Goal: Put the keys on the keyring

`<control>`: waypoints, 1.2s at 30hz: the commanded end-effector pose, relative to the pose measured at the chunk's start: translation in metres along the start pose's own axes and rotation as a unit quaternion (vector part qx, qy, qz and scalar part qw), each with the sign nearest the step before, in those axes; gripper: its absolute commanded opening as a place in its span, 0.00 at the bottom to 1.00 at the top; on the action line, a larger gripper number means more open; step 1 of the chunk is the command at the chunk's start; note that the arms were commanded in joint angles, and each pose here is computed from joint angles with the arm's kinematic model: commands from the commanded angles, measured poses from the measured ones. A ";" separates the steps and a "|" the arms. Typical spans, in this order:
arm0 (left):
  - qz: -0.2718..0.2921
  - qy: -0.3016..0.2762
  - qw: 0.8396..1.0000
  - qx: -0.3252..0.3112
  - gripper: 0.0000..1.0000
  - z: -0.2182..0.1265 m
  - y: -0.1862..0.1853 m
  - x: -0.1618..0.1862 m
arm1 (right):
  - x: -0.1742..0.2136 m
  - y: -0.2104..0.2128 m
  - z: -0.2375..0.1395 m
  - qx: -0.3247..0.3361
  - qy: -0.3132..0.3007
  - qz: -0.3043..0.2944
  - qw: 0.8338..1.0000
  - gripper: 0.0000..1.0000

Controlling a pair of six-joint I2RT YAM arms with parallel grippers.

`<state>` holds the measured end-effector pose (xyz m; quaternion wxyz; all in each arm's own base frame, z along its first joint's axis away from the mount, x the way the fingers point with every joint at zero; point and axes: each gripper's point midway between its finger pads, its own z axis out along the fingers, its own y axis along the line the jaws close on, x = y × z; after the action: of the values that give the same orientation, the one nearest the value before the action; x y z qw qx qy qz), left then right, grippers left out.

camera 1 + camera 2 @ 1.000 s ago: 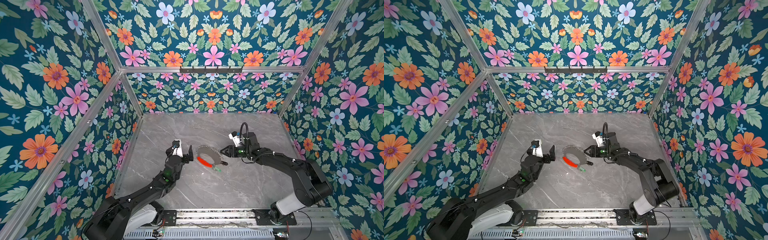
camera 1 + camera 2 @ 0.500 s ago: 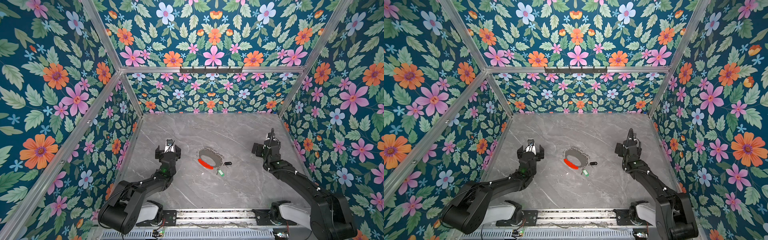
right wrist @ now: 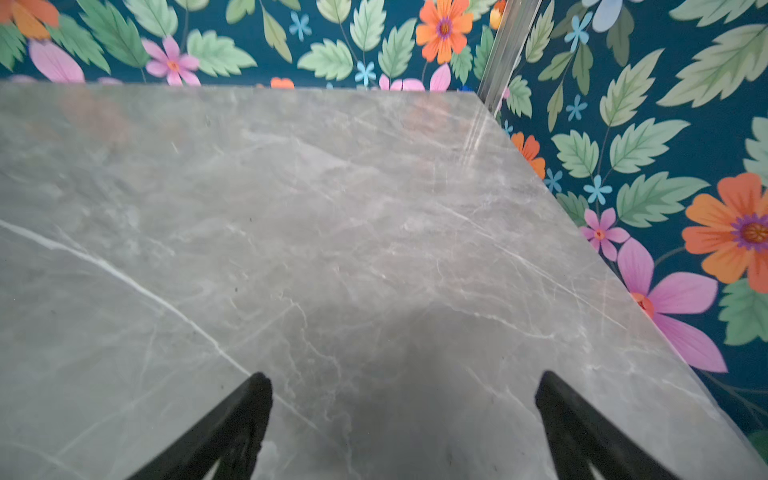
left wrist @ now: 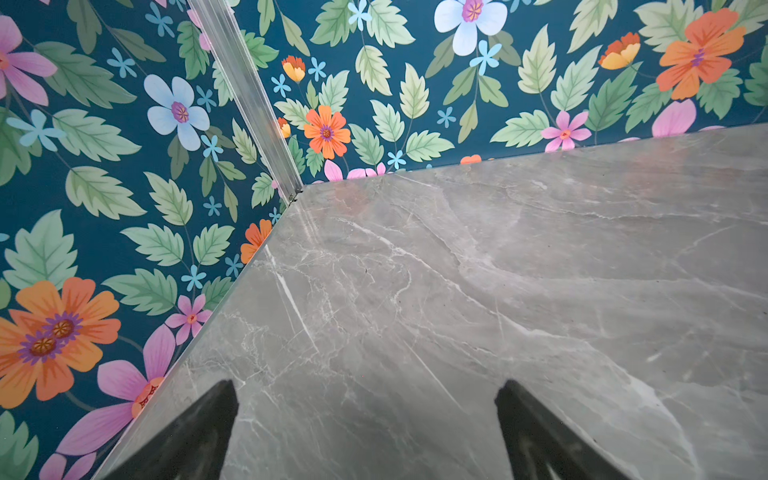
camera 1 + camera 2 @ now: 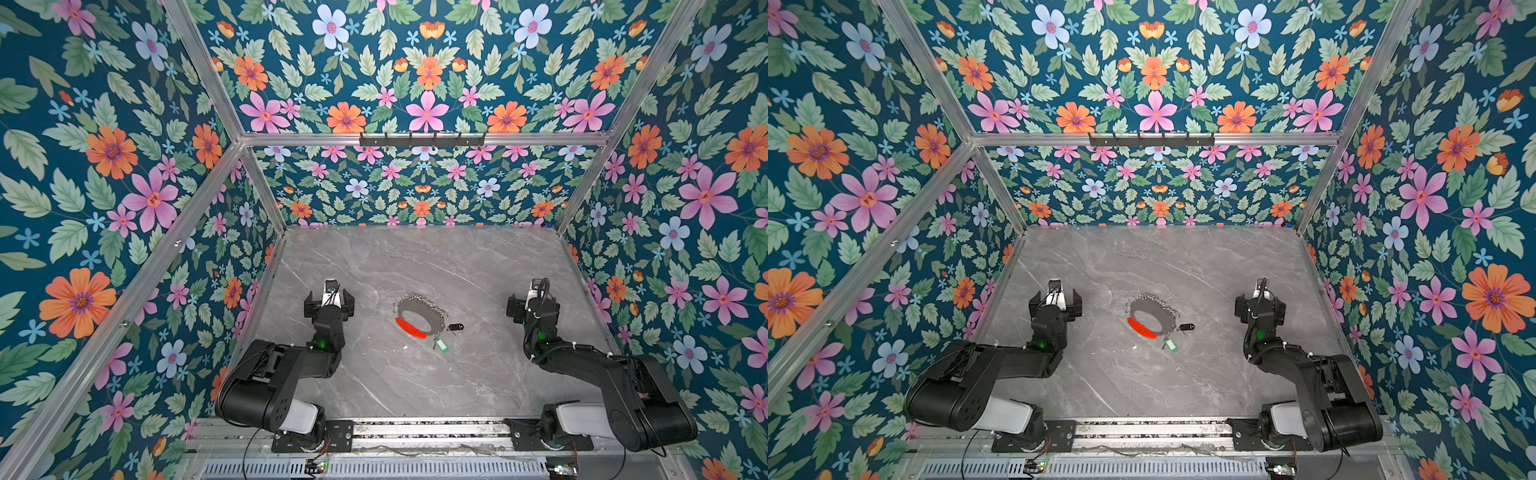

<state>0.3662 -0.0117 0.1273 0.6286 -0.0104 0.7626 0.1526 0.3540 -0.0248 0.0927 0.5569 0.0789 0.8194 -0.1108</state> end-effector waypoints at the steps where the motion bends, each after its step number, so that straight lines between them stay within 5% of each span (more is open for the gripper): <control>1: -0.019 -0.024 0.999 0.019 1.00 0.005 0.002 -0.008 | -0.019 0.000 -0.002 -0.034 -0.075 0.051 0.995 0.99; 10: -0.081 -0.044 0.996 0.013 1.00 0.010 0.027 0.008 | -0.021 -0.001 -0.001 -0.036 -0.090 0.047 0.994 0.99; 17: -0.082 -0.002 0.997 0.011 1.00 0.025 0.027 0.017 | -0.013 0.001 0.013 -0.032 -0.034 0.047 0.998 0.99; 36: -0.084 -0.006 0.996 0.013 1.00 0.026 0.026 0.015 | -0.014 -0.001 0.016 -0.051 -0.034 0.057 0.996 0.99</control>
<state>0.3810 0.0234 0.1119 0.6408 -0.0662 0.7592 0.0933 0.3713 -0.0355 0.0979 0.5867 0.1036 0.8013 -0.0539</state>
